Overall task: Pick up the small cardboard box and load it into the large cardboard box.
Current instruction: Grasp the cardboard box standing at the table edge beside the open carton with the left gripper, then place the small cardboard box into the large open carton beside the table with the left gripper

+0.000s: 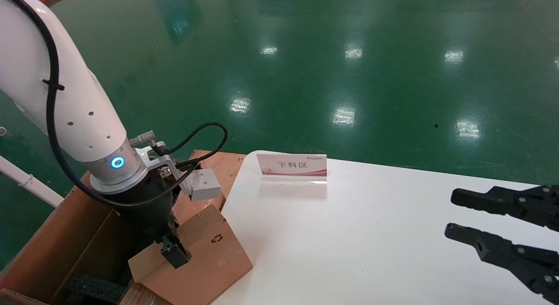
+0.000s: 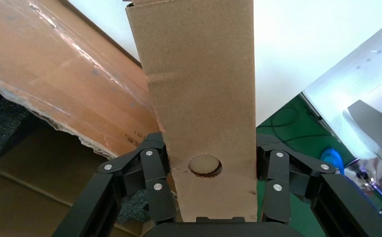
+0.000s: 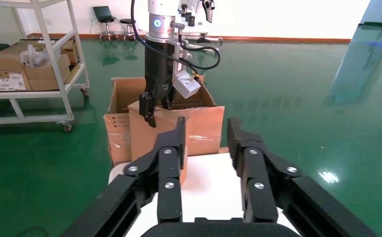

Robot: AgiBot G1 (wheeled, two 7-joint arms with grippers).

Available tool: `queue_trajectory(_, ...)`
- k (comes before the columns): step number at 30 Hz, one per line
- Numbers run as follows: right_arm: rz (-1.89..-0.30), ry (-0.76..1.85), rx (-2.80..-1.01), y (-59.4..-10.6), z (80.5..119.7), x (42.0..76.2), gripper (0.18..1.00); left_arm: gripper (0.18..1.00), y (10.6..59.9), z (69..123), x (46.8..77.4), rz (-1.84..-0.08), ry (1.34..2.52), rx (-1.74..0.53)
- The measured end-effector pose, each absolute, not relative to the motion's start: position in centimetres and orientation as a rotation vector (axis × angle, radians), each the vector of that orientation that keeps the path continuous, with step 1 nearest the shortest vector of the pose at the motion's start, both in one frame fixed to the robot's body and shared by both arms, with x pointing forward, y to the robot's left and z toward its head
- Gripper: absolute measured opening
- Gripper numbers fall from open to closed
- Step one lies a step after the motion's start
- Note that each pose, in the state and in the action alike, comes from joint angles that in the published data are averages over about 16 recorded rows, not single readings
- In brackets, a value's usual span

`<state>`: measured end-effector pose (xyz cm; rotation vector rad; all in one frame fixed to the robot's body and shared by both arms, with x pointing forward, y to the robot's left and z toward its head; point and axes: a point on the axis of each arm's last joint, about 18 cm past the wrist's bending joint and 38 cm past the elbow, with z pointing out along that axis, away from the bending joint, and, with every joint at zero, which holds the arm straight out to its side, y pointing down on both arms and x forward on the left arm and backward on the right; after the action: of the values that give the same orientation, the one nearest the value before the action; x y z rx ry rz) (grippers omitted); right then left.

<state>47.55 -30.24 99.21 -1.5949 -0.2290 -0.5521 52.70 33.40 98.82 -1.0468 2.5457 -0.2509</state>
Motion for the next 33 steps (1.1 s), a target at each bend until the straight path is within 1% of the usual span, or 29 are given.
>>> queue_trajectory(5, -0.552, -0.229, -1.595, -30.2, 99.2, 47.6, 0.378, 0.410, 33.1, 101.9, 52.2, -0.342, 2.512, -1.011)
queue_trajectory(11, -0.552, -0.229, -1.595, -30.2, 99.2, 47.6, 0.283, 0.394, 33.1, 107.4, 50.6, -0.464, 2.430, -0.955)
queue_trajectory(17, -0.552, -0.229, -1.595, -30.2, 99.2, 47.6, 0.226, 0.390, 34.0, 112.8, 48.5, -0.518, 2.324, -0.940)
queue_trajectory(21, -0.552, -0.229, -1.595, -30.2, 99.2, 47.6, 0.207, 0.388, 35.2, 115.4, 47.1, -0.496, 2.254, -0.969)
queue_trajectory(25, -0.552, -0.229, -1.595, -30.2, 99.2, 47.6, 0.196, 0.387, 37.0, 116.9, 46.1, -0.444, 2.195, -1.031)
queue_trajectory(33, -0.552, -0.229, -1.595, -30.2, 99.2, 47.6, 0.192, 0.386, 41.1, 116.6, 45.0, -0.293, 2.142, -1.209)
